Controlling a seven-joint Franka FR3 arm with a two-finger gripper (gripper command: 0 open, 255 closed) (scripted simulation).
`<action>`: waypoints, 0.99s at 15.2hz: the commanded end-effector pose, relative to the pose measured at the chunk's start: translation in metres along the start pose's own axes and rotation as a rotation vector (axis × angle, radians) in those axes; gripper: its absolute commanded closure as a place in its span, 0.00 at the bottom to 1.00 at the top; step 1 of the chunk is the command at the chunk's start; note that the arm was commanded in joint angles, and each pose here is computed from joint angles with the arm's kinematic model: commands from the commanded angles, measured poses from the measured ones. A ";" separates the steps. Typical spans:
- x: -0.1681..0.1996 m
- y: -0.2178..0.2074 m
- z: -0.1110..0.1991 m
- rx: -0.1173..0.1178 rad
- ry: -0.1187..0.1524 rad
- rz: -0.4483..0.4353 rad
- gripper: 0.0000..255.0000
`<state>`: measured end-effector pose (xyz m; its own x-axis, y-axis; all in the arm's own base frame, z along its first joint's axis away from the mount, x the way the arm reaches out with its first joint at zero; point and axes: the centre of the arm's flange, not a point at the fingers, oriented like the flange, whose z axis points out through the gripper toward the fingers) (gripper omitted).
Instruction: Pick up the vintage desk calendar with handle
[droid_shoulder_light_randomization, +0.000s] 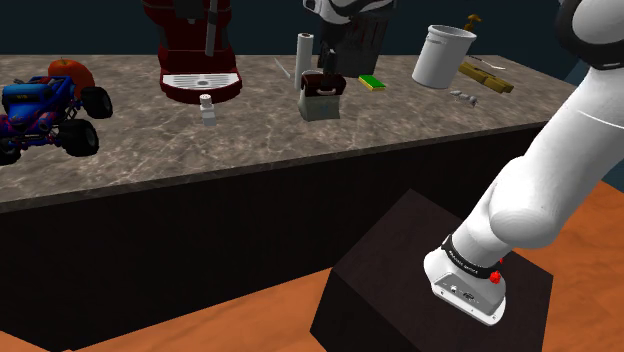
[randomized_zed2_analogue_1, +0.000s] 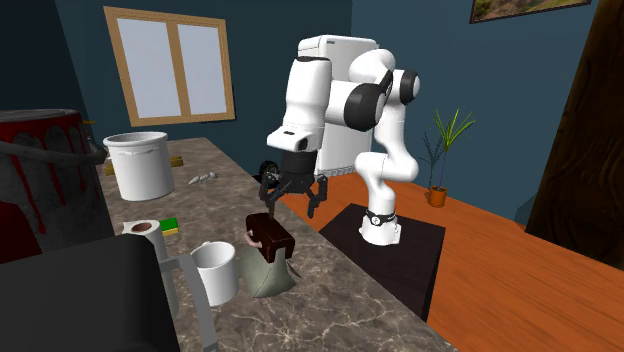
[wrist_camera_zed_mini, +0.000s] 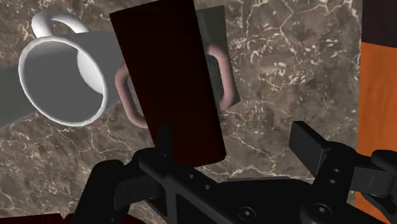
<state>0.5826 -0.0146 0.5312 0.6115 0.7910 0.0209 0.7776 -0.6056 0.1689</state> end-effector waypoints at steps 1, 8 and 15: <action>0.019 0.018 0.003 -0.008 0.013 -0.069 0.00; 0.042 0.029 0.028 -0.018 0.028 -0.145 0.00; 0.042 0.025 0.046 -0.018 0.028 -0.145 1.00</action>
<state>0.6347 -0.0003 0.4919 0.4875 0.8728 0.0234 0.8548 -0.4826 0.1905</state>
